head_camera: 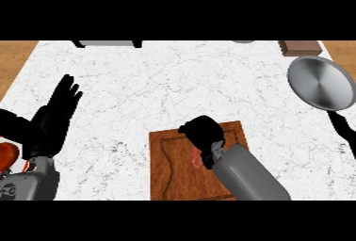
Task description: Pick the sweet potato from the cutting board and place it in the pan
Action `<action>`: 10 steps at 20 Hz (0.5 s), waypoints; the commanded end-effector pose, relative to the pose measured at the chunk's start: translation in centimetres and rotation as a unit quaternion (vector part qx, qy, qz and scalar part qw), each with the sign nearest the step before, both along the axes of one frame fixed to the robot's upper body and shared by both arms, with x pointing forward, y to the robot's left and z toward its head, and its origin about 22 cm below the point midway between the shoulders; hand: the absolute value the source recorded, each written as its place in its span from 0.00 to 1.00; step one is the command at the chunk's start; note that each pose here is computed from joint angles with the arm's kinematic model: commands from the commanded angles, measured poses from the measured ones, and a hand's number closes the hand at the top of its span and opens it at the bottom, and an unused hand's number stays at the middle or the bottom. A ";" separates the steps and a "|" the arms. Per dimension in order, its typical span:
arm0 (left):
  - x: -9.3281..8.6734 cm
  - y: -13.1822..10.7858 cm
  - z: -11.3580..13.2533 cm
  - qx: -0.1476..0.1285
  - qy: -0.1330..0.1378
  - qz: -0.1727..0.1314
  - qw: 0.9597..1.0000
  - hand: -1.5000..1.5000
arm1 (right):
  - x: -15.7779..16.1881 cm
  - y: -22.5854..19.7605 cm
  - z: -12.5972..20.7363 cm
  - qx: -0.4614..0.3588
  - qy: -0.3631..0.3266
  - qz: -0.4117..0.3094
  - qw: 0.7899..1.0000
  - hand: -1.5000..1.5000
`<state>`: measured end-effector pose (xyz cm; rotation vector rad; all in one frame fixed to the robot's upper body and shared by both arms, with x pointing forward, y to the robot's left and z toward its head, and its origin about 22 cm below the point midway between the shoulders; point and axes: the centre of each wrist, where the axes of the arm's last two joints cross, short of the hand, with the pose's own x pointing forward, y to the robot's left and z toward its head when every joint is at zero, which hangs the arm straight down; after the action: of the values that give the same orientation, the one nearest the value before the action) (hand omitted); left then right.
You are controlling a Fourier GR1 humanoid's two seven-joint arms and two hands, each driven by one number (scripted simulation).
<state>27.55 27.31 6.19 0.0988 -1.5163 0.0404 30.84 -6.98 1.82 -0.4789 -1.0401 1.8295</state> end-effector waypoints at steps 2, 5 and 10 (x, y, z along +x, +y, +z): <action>0.0 1.1 -0.2 0.001 -0.007 0.001 1.000 0.50 | 0.0 0.3 -2.9 0.026 -0.012 0.044 0.999 1.00; 1.1 -1.1 -0.1 -0.007 0.000 -0.003 1.000 0.50 | -0.4 1.1 -2.2 0.040 -0.023 0.033 0.998 1.00; 0.6 0.6 -0.9 -0.001 -0.005 -0.003 1.000 0.50 | 0.2 -0.3 -2.9 0.049 -0.015 0.042 0.998 1.00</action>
<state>28.03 27.37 5.69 0.0957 -1.5211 0.0430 31.68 -6.69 0.38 -0.4545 -1.1644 1.8347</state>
